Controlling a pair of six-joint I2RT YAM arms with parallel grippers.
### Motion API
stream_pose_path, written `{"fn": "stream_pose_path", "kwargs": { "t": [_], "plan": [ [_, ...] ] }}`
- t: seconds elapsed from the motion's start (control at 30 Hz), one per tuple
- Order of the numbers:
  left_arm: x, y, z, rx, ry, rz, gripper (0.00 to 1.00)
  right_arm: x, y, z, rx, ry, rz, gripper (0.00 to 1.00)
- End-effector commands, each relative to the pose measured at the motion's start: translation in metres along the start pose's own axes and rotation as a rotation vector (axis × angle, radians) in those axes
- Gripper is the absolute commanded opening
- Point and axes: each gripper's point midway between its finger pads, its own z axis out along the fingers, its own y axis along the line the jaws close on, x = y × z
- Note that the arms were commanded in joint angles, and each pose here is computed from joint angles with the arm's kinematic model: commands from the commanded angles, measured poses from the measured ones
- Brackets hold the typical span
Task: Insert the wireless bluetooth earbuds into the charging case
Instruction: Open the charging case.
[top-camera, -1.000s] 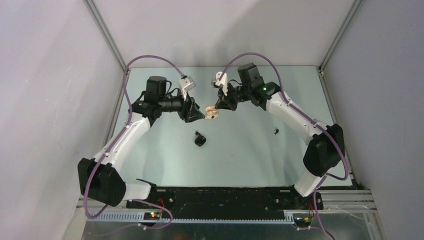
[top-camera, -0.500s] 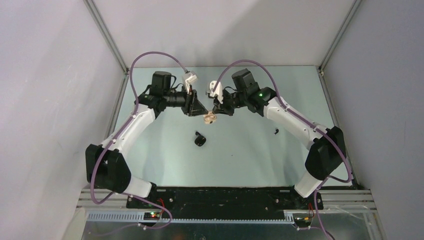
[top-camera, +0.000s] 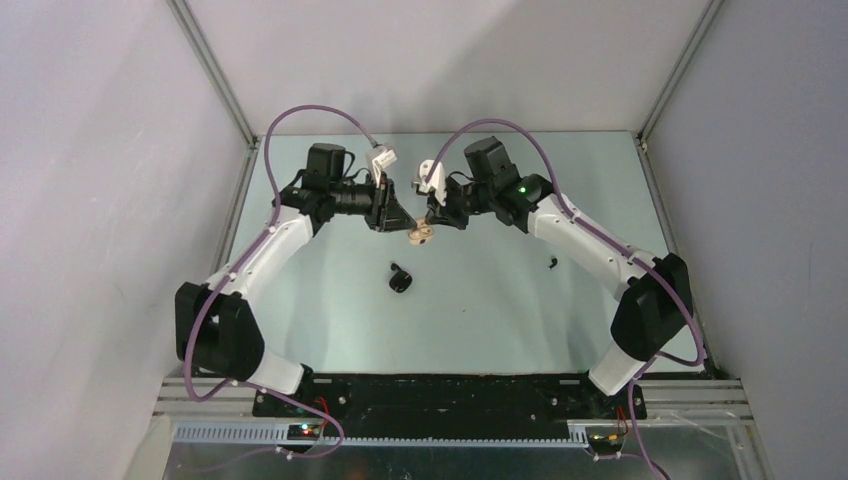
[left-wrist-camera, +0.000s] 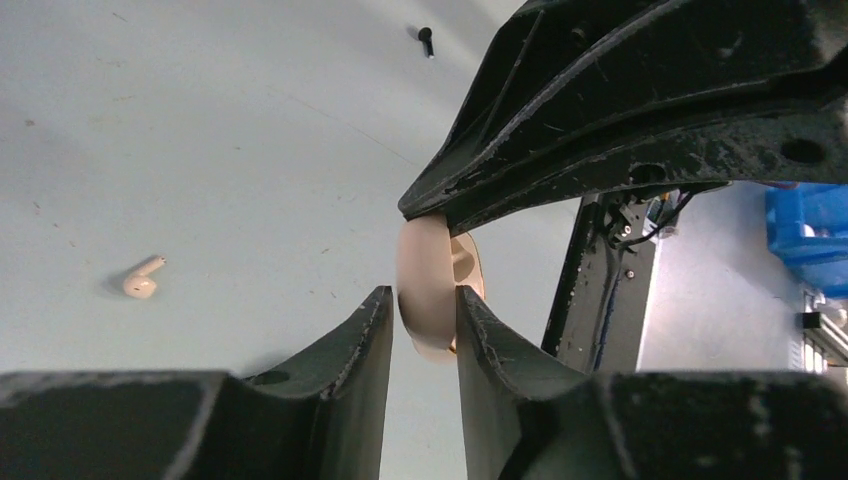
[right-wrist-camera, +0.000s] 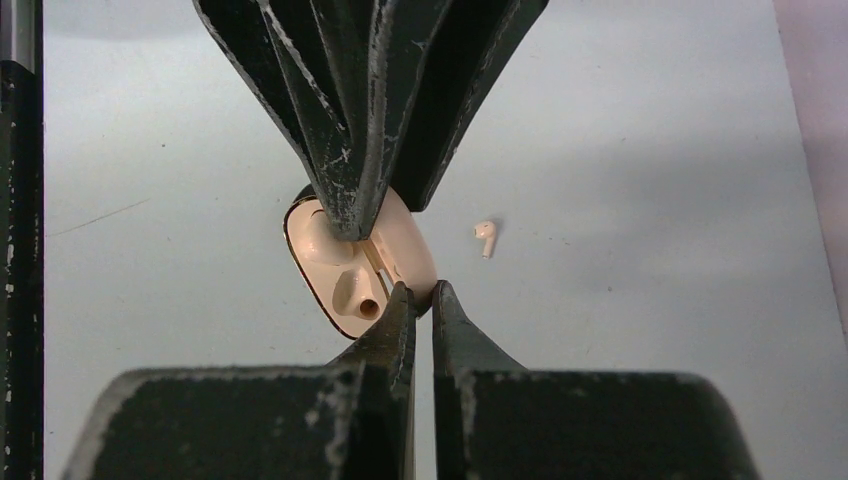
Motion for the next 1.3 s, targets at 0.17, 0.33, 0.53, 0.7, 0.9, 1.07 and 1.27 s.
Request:
{"fn": "stream_pose_path", "kwargs": {
  "t": [0.17,0.33,0.53,0.7,0.9,1.07,1.27],
  "plan": [
    [-0.017,-0.008,0.0,0.058,-0.025,0.033,0.21,-0.026,-0.003,-0.011,0.038,-0.056,-0.066,0.0],
    [-0.018,-0.008,-0.002,0.054,-0.03,0.05,0.06,-0.024,0.001,-0.01,0.019,-0.053,-0.055,0.0],
    [-0.018,-0.005,-0.008,0.031,-0.04,0.075,0.0,-0.023,0.001,-0.017,0.02,-0.051,-0.023,0.06],
    [-0.017,-0.003,-0.017,-0.003,-0.054,0.103,0.0,-0.047,-0.007,-0.044,0.031,-0.125,0.039,0.14],
    [-0.003,0.008,-0.027,-0.063,-0.045,0.101,0.0,-0.063,-0.018,-0.079,-0.013,-0.223,0.154,0.34],
    [0.004,0.013,-0.035,-0.102,-0.044,0.095,0.0,-0.043,-0.026,-0.073,-0.025,-0.214,0.187,0.44],
    [0.01,0.015,-0.062,-0.193,-0.052,0.113,0.0,0.004,-0.038,-0.029,-0.122,-0.14,0.094,0.44]
  ]
}}
